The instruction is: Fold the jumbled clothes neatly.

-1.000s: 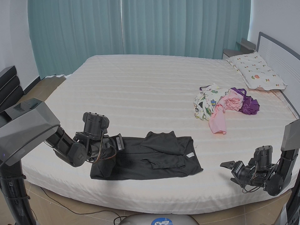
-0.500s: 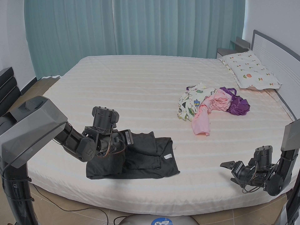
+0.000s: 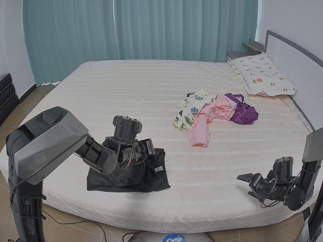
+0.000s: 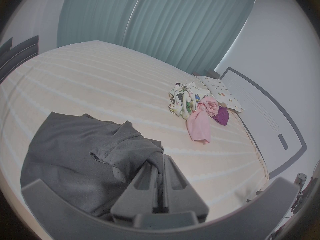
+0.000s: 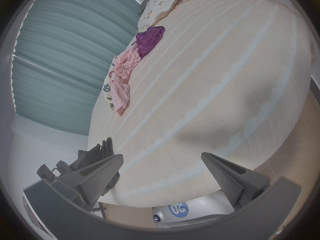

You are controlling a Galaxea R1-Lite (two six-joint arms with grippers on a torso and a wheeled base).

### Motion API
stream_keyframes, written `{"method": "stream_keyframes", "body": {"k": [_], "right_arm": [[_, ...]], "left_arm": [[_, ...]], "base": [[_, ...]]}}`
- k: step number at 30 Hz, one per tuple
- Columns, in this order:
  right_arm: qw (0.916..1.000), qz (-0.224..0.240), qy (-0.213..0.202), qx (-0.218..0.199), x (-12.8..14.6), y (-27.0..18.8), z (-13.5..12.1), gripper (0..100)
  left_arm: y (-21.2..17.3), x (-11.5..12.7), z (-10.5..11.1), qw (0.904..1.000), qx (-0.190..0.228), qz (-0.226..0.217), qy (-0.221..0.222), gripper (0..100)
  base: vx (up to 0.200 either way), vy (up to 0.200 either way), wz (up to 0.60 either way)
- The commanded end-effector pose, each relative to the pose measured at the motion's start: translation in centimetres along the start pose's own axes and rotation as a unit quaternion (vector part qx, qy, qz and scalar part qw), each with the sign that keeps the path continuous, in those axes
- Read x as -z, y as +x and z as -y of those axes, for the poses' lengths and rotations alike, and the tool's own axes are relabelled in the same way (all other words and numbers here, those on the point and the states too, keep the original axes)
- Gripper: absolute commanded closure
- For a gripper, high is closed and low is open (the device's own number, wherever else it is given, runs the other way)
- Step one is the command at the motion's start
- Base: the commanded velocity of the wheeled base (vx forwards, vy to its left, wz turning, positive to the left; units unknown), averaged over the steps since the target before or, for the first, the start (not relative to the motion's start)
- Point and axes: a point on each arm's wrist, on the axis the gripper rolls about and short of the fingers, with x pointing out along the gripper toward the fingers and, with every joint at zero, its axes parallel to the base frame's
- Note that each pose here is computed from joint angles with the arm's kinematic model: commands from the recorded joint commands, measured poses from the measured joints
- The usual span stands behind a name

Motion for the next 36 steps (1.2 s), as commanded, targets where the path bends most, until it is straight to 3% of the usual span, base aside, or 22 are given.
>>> {"method": "stream_keyframes", "body": {"k": [1, 4, 5, 9, 13, 17, 23, 27, 36], "right_arm": [[1.0000, -0.002, 0.001, 0.001, 0.1, 0.0, 0.0, 0], [1.0000, -0.003, -0.001, 0.001, 0.1, 0.0, 0.0, 0], [1.0000, -0.003, -0.001, 0.001, 0.1, 0.0, 0.0, 0], [1.0000, -0.003, 0.000, 0.001, 0.1, 0.0, 0.0, 0], [1.0000, -0.003, 0.000, 0.001, 0.1, 0.0, 0.0, 0], [1.0000, -0.003, 0.000, 0.002, 0.1, 0.0, 0.1, 0], [1.0000, -0.006, -0.002, 0.001, 0.3, 0.0, 0.0, 0], [1.0000, -0.005, -0.003, 0.002, 0.3, 0.0, 0.0, 0], [1.0000, -0.005, -0.003, 0.002, 0.4, 0.0, -0.1, 0]], "left_arm": [[1.5, 0.9, -0.4, 0.9997, -0.015, -0.004, -0.017, 100], [2.0, 0.8, 0.1, 0.9994, -0.010, 0.002, -0.034, 100], [2.1, 0.7, 0.3, 0.9991, -0.007, 0.006, -0.042, 0], [1.9, -0.1, 1.3, 0.9955, 0.009, 0.020, -0.093, 0], [1.1, -0.5, 2.0, 0.9930, 0.022, 0.018, -0.115, 0], [0.6, -0.8, 2.2, 0.9930, 0.018, 0.013, -0.116, 0], [-0.2, -2.6, 3.5, 0.9919, 0.044, 0.031, -0.115, 0], [-0.2, -2.3, 4.1, 0.9920, 0.049, 0.025, -0.113, 0], [1.7, -1.1, 2.1, 0.9960, -0.005, 0.029, -0.084, 0]], "base": [[0.000, 0.000, 0.00], [0.000, 0.000, 0.00], [0.000, 0.000, 0.00], [0.000, 0.000, 0.00], [0.000, 0.000, 0.00], [0.000, 0.000, 0.00], [0.000, 0.000, 0.00], [0.000, 0.000, 0.00], [0.000, 0.000, 0.00]]}}
